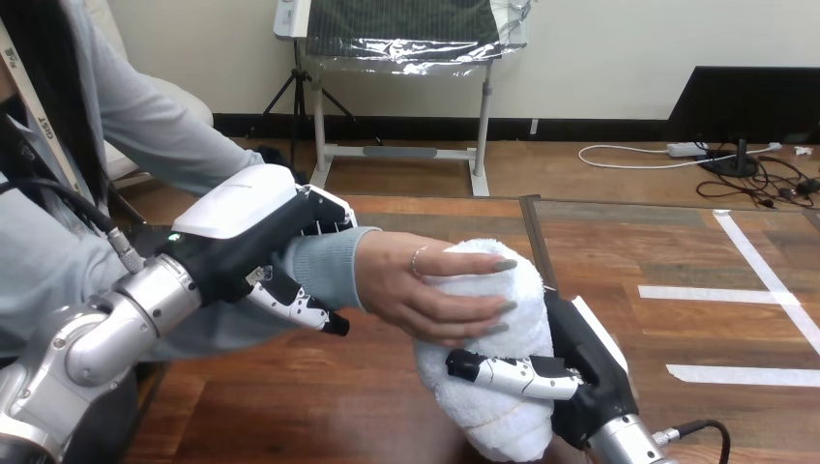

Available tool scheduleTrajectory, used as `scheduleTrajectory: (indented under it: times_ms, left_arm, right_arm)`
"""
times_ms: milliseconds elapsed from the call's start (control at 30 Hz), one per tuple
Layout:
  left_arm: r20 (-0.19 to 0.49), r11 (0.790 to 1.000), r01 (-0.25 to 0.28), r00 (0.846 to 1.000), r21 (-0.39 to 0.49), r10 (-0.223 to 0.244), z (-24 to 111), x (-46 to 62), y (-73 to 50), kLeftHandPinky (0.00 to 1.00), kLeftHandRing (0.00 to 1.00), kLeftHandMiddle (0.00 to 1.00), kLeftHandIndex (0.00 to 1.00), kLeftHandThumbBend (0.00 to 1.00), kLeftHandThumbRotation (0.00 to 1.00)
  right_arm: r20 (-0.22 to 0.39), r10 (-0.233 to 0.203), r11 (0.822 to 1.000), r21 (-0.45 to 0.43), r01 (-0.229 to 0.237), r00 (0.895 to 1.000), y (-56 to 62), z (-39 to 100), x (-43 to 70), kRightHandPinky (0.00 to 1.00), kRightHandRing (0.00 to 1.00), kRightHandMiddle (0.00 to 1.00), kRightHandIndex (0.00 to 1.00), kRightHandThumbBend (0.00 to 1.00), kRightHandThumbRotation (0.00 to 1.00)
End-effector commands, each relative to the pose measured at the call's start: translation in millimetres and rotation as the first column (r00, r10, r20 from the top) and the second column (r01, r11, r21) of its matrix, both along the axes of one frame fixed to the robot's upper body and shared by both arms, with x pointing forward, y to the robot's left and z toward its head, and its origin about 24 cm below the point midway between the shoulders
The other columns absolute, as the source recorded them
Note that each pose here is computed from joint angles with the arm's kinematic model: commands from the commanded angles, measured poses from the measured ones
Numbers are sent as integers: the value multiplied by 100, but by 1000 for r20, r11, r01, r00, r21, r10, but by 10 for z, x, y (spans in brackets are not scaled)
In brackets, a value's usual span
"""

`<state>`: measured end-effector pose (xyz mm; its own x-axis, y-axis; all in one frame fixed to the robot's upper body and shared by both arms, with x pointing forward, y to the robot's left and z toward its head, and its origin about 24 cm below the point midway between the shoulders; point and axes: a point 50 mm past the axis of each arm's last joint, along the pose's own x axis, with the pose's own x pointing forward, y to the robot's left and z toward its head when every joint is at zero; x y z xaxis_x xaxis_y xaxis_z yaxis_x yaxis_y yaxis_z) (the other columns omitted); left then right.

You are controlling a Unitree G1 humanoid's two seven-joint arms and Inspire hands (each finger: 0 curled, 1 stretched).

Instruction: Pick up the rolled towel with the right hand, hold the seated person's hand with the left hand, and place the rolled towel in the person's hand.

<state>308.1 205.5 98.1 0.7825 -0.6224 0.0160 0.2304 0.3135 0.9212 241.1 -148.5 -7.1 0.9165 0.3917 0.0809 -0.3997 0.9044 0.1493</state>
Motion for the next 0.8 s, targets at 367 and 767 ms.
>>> scheduleTrajectory:
  times_ms: [367,767]
  left_arm:
    - [102,998,28,995,-56,-22,248,148,-177,34,40,45,46,84,0]
    - [100,998,27,995,-60,-21,246,146,-195,34,40,45,46,85,0]
  right_arm:
    - [532,94,987,62,-149,841,225,1277,226,31,38,45,45,76,0]
    - [543,96,986,62,-154,834,234,1352,283,30,37,45,44,76,0]
